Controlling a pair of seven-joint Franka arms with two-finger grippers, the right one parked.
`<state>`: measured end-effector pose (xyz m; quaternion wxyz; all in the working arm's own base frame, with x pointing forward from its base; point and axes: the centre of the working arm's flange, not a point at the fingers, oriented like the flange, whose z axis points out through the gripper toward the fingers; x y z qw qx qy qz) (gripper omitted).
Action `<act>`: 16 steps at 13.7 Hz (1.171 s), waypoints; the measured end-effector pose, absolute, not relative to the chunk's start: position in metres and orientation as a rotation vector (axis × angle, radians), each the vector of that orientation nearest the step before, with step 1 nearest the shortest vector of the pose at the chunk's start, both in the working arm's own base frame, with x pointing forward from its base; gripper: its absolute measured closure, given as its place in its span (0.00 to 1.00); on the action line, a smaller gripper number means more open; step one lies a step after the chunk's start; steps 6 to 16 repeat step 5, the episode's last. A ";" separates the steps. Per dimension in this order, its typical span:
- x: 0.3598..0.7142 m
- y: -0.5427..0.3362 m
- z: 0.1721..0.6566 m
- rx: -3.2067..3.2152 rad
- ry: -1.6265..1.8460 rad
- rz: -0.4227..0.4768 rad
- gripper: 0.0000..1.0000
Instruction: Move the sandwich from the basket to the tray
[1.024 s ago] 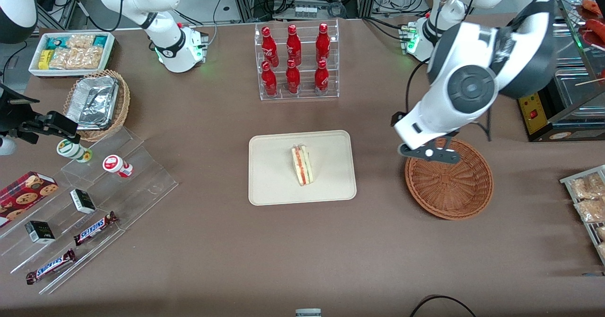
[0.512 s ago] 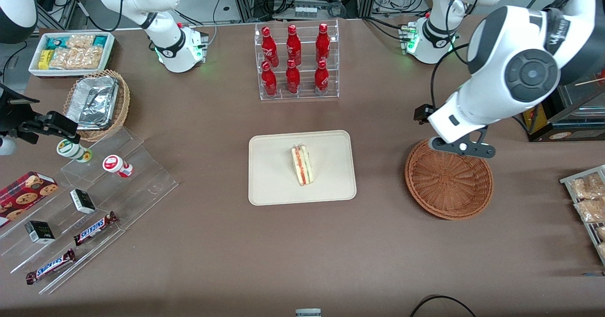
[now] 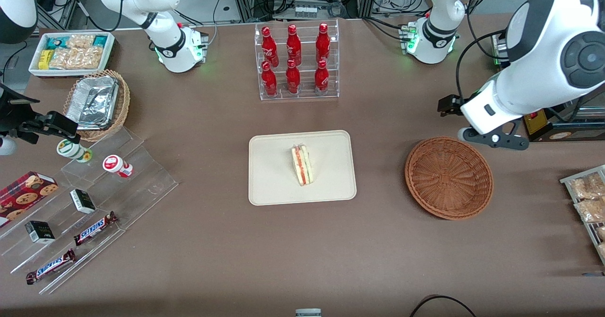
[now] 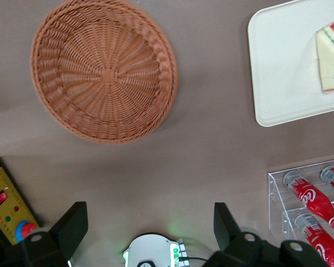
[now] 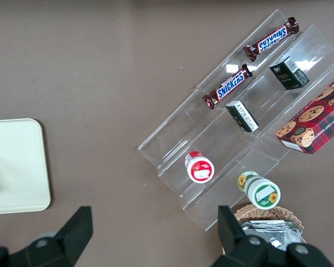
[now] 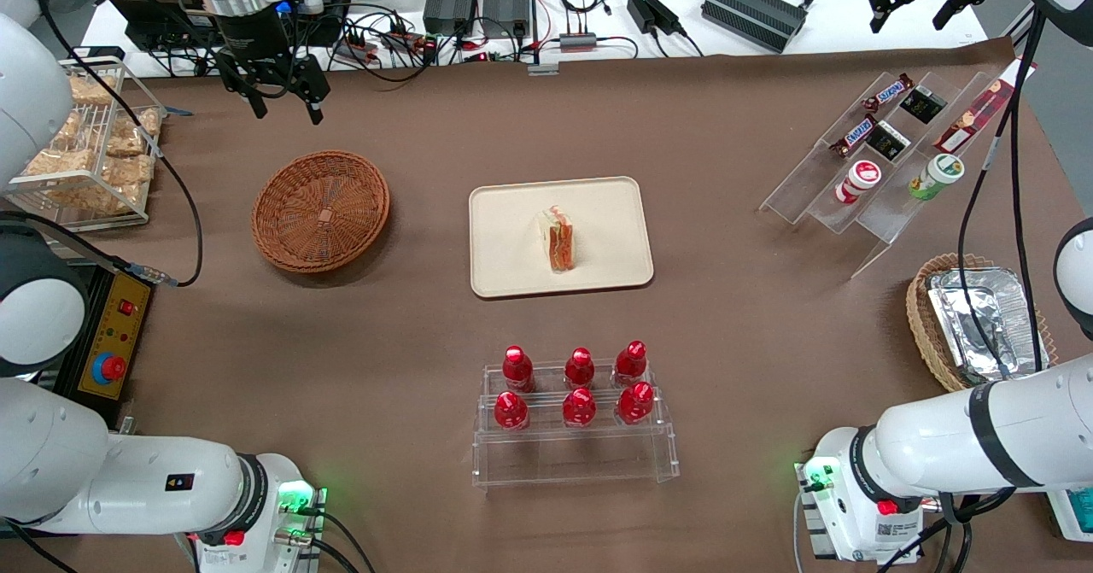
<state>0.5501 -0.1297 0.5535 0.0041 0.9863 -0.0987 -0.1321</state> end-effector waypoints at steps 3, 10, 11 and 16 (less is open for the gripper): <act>0.537 -0.114 0.566 3.096 -0.349 -0.426 0.00; 0.530 -0.103 0.576 3.102 -0.328 -0.433 0.00; 0.530 -0.103 0.576 3.102 -0.328 -0.433 0.00; 0.530 -0.103 0.576 3.102 -0.328 -0.433 0.00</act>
